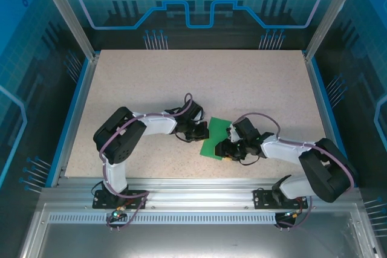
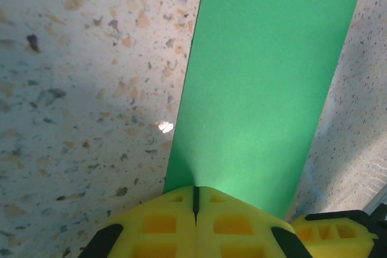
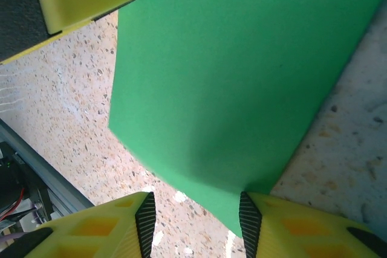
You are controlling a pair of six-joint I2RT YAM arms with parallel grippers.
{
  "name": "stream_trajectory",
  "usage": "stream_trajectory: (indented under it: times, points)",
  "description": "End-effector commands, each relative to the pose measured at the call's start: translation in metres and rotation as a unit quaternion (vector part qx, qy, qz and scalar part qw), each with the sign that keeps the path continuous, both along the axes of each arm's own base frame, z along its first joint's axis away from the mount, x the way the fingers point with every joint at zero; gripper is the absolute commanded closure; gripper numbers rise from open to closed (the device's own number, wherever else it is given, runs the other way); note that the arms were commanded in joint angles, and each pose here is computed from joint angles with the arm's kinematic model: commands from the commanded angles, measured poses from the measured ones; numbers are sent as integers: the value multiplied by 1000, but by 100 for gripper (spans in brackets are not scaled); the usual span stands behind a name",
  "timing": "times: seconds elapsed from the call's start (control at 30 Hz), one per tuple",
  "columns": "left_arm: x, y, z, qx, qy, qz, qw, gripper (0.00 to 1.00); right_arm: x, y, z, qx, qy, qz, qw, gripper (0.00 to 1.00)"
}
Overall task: Fold a paper plane with a square sheet of paper (pick it up from the middle)
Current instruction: Fold the square sheet of paper in half at the center of the table.
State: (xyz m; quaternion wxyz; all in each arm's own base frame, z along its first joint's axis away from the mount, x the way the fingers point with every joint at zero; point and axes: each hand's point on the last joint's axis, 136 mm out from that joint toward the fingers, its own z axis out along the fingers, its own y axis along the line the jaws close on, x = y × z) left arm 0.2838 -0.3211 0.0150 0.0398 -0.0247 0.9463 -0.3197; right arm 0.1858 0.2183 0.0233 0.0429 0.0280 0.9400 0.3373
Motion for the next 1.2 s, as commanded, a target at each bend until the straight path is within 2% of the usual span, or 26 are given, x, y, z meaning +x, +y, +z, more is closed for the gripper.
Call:
stream_trajectory:
  times: [0.0,0.2,0.5,0.6,0.7,0.73,0.93,1.03,1.17]
  points:
    - [-24,12,-12,33,35,-2,999,100,-8,1,9,1,-9,7,1000,55]
    - [-27,10,-10,35,34,-1,999,100,-14,8,16,12,-22,16,1000,52]
    - [-31,9,-3,31,29,-2,999,100,-21,7,-14,-17,9,34,999,54]
    - [-31,13,7,31,16,3,999,100,-19,2,-1,-27,-9,33,999,53]
    - [-33,18,20,26,-2,9,1000,99,-15,-18,17,-76,-38,16,996,52]
    - [-33,20,25,25,-9,12,1000,97,-13,-27,22,-95,-50,5,994,50]
    - [-36,37,45,24,-42,39,998,79,-15,-81,36,-210,-61,-49,975,25]
    - [-38,46,50,32,-54,45,997,73,-9,-74,40,-209,-60,-34,975,12]
    - [-39,53,50,45,-58,47,996,72,9,-62,45,-229,-61,-15,971,13]
